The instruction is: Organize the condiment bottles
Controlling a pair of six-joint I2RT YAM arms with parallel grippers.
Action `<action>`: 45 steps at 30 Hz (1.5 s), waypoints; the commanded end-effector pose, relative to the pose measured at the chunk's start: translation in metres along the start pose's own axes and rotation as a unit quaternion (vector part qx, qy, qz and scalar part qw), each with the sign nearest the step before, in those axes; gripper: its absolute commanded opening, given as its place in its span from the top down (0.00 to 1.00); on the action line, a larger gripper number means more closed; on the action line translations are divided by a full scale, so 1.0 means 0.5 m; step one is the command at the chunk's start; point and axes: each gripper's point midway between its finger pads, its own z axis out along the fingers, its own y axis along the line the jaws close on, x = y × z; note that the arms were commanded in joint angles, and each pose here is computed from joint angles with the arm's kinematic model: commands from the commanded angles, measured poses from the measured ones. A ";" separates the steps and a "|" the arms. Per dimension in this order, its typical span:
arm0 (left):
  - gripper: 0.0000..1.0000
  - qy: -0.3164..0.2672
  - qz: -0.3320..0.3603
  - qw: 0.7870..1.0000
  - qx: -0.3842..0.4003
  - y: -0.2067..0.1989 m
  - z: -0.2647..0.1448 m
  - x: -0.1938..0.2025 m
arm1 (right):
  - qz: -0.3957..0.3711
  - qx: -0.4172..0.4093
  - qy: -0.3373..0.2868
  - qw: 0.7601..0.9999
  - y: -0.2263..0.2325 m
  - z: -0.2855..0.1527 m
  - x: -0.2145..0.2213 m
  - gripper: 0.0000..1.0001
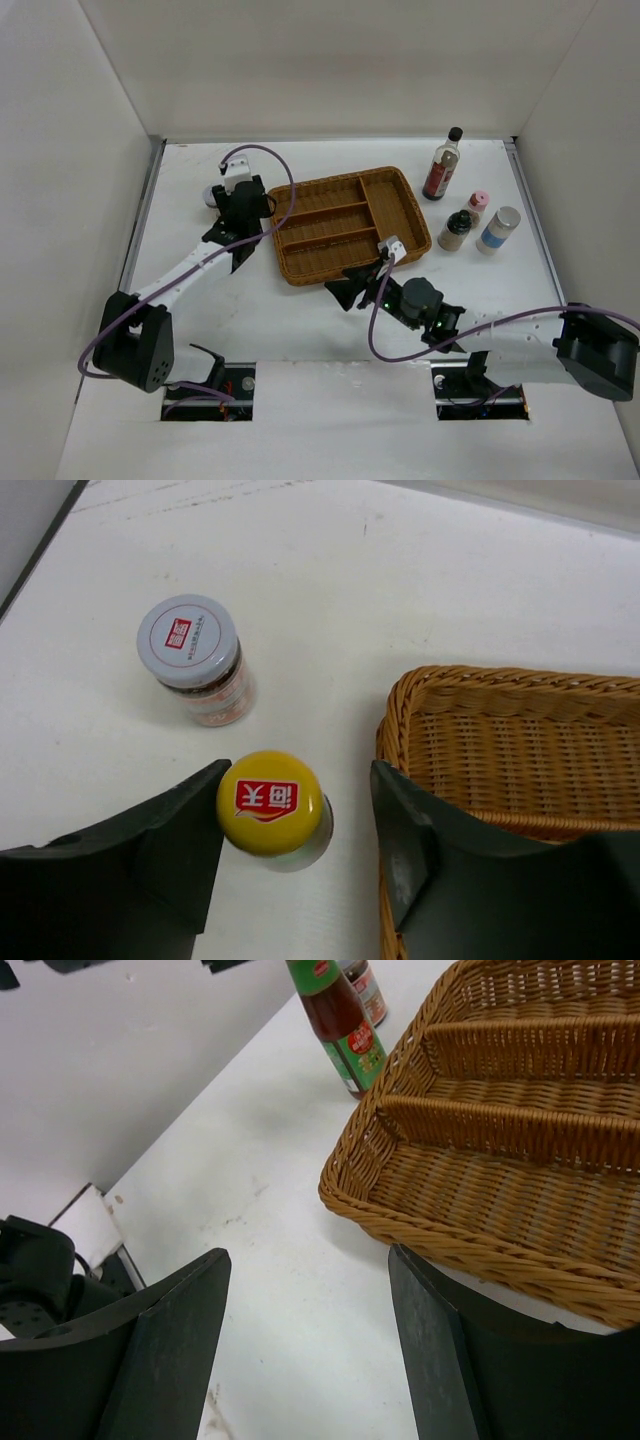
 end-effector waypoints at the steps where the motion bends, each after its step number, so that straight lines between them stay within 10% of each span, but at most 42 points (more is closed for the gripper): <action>1: 0.48 -0.054 -0.026 0.998 0.018 -0.027 0.003 -0.086 | 0.012 -0.028 -0.029 0.999 0.035 0.015 -0.042 0.29; 12: 0.82 -0.094 -0.046 0.995 -0.004 0.003 -0.036 -0.143 | 0.012 -0.026 -0.027 0.999 0.032 0.019 -0.038 0.29; 29: 0.84 -0.176 -0.103 0.976 0.078 -0.118 -0.086 -0.358 | 0.031 -0.004 -0.036 0.999 -0.004 0.015 -0.049 0.30; 45: 0.84 -0.142 -0.079 0.979 0.121 -0.276 0.021 -0.288 | 0.034 0.006 -0.042 0.999 -0.022 0.012 -0.056 0.29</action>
